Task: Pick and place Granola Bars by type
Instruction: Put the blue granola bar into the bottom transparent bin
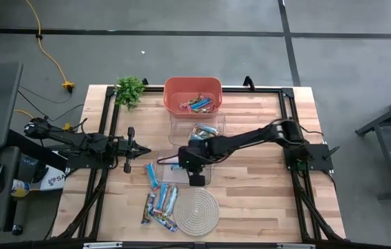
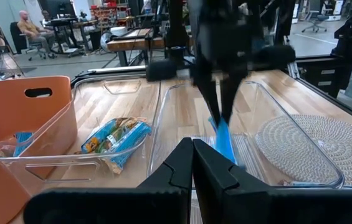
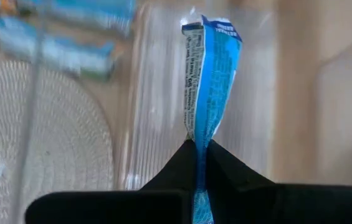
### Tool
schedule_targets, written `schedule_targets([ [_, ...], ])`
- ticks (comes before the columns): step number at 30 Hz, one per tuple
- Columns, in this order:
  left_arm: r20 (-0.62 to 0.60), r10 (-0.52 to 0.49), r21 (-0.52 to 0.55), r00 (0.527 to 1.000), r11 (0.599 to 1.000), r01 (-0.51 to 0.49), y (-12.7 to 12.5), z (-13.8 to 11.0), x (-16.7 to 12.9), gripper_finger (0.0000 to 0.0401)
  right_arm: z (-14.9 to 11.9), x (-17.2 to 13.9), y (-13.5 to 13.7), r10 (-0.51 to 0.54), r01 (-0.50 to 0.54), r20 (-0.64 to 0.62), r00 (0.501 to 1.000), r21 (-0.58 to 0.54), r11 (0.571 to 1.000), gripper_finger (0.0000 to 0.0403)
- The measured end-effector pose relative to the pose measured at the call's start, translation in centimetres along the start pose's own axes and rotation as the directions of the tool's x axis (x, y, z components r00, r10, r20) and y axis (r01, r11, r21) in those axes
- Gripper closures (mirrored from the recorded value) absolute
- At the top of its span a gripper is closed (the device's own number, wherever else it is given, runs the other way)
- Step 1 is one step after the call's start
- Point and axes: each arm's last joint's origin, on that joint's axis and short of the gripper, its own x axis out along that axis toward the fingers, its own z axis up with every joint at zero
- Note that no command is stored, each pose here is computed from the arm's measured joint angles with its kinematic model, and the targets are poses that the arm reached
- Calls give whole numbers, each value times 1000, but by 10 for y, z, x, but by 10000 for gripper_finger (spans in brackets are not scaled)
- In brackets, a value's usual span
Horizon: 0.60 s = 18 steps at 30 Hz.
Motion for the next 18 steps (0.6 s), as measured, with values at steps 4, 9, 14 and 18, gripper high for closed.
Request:
schedule_targets([
  [4, -1, 0, 0, 1000, 1000, 0, 0, 0, 0, 394, -6, 19, 0, 42, -44, -52, 998, -23, 999, 391],
  [9, -1, 0, 0, 1000, 1000, 0, 0, 0, 0, 394, -7, 25, -1, 17, -18, -62, 998, -31, 999, 391],
  [14, -1, 0, 1, 1000, 1000, 0, 0, 0, 0, 394, -7, 25, -2, -17, 15, -57, 998, -35, 999, 384],
  [18, -1, 0, 0, 1000, 1000, 0, 0, 0, 0, 394, -7, 25, -2, -14, 13, -58, 998, -21, 1000, 355],
])
